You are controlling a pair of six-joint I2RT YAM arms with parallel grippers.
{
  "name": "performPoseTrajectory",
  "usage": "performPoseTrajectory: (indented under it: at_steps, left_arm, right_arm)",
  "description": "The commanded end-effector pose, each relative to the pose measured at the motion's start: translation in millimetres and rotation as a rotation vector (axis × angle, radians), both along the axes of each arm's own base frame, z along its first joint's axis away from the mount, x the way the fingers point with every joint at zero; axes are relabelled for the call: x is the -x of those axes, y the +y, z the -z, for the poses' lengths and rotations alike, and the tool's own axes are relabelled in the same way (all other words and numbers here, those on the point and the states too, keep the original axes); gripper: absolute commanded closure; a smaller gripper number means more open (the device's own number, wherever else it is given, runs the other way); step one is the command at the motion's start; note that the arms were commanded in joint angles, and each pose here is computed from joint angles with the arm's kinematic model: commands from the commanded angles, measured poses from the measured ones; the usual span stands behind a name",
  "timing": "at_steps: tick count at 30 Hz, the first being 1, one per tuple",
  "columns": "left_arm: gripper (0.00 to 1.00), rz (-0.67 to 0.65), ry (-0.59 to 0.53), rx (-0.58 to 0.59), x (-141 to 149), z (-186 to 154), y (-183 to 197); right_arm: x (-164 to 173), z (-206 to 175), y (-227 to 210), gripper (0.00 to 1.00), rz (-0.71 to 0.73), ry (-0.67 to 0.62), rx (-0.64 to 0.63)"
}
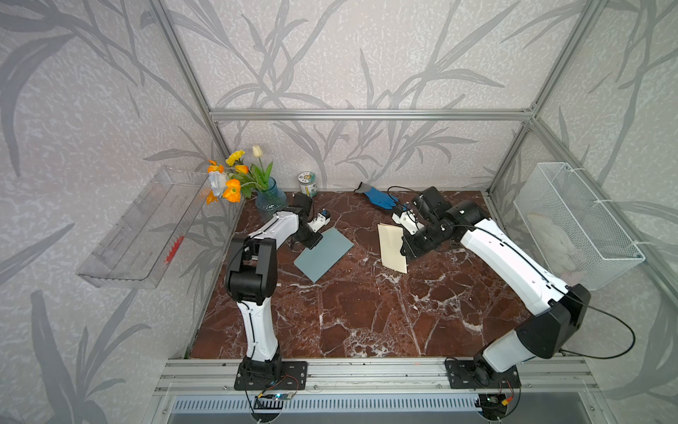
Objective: Fold the letter paper in half and place it into the envelope
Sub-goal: Pick up the envelope from the center of the board, then place the letter paper in the envelope.
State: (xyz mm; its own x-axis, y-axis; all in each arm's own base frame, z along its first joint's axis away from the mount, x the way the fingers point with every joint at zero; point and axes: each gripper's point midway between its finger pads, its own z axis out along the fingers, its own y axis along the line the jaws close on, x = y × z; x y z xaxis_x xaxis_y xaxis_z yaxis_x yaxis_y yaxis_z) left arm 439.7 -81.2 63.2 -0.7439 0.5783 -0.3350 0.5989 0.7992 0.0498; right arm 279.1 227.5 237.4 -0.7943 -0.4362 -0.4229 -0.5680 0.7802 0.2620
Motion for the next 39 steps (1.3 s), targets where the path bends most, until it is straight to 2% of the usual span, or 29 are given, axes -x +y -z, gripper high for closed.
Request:
performPoseTrajectory:
  at_steps: [1, 4, 6, 8, 11, 14, 17, 25, 30, 35, 39]
  left_arm:
    - [1.00, -0.143, -0.059, 0.080, -7.2, -57.2, -5.6]
    - [1.00, -0.234, -0.004, 0.147, 1.6, -83.3, -13.9]
    - [1.00, -0.295, 0.046, 0.138, 11.1, -93.0, -17.1]
    - [1.00, -0.301, 0.091, 0.109, 25.2, -98.6, -26.0]
    - [1.00, -0.306, 0.068, 0.022, 40.4, -107.1, -37.1]
    - [1.00, -0.325, 0.062, 0.043, 55.5, -114.8, -58.2]
    - [1.00, -0.362, 0.054, 0.049, 67.1, -117.6, -70.3]
    - [1.00, -0.427, 0.011, 0.080, 79.9, -133.8, -77.9]
    - [1.00, -0.465, -0.042, 0.145, 84.8, -147.5, -83.5]
    - [1.00, -0.487, -0.049, 0.195, 91.1, -150.5, -89.9]
    - [1.00, -0.462, -0.036, 0.168, 96.7, -144.5, -96.2]
  right_arm:
    - [-7.4, -37.1, 0.0, 1.00, -0.070, -0.193, -0.060]
    - [-8.9, -47.1, 11.1, 1.00, -0.038, -0.120, -0.158]
    - [-13.0, -40.5, 21.7, 1.00, 0.040, 0.005, -0.192]
    - [-16.6, -29.3, 34.9, 1.00, 0.095, 0.135, -0.211]
    - [-22.7, -8.4, 51.2, 1.00, 0.174, 0.273, -0.169]
    - [-33.8, -4.7, 71.3, 1.00, 0.211, 0.249, -0.157]
    - [-46.5, -2.7, 85.7, 1.00, 0.258, 0.287, -0.190]
    - [-56.7, 19.3, 94.5, 1.00, 0.337, 0.385, -0.186]
    - [-59.6, 28.4, 108.7, 1.00, 0.375, 0.446, -0.275]
    - [-66.2, 29.0, 119.6, 1.00, 0.401, 0.477, -0.332]
    - [-71.2, 24.1, 124.4, 1.00, 0.408, 0.477, -0.355]
